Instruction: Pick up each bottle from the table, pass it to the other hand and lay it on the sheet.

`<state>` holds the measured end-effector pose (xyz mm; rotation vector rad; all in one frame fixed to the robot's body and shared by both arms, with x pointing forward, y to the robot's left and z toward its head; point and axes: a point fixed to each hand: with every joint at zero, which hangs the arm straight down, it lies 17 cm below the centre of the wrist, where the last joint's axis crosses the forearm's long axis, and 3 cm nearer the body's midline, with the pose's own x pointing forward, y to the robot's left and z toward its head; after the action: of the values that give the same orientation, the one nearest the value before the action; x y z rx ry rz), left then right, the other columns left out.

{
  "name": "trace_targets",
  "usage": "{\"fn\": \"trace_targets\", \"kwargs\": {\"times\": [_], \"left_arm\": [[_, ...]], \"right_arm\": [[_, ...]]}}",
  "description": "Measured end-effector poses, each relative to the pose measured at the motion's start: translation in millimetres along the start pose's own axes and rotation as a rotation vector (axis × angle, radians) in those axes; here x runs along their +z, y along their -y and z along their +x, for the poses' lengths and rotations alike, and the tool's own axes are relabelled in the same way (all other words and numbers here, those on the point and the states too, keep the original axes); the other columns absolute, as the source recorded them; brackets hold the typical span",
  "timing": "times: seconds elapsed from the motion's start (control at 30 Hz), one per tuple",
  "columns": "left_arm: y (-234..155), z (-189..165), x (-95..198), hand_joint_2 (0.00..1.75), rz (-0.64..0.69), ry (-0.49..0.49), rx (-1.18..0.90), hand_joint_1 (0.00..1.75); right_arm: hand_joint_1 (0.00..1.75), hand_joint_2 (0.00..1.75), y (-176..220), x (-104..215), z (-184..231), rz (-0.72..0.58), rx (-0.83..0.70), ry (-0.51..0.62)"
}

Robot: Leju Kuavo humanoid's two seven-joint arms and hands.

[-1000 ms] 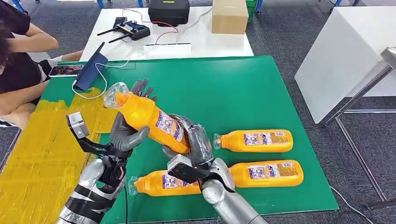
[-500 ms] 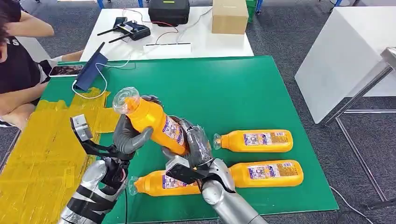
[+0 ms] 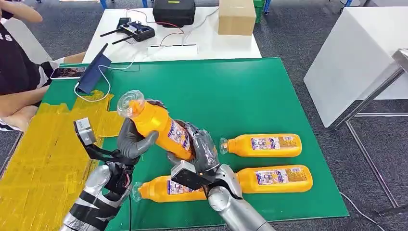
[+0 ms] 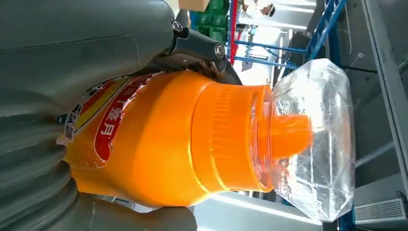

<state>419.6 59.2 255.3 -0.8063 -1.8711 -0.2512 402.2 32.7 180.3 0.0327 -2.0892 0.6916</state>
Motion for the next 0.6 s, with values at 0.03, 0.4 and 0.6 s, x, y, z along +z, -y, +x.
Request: {"fn": "trace_targets", "kwargs": {"times": [0.03, 0.4, 0.6], "left_arm": [[-0.2, -0.6, 0.0, 1.75, 0.0, -0.002, 0.0, 1.75], [-11.8, -2.2, -2.8, 1.75, 0.06, -0.002, -0.072, 1.75], [-48.6, 24.6, -3.1, 1.75, 0.202, 0.072, -0.23, 1.75]], "right_arm": [[1.75, 1.75, 0.0, 0.1, -0.2, 0.0, -0.001, -0.001], [0.0, 1.75, 8.3, -1.7, 1.7, -0.038, -0.028, -0.001], [0.0, 1.75, 38.4, -2.9, 20.4, -0.125, -0.088, 0.037]]}}
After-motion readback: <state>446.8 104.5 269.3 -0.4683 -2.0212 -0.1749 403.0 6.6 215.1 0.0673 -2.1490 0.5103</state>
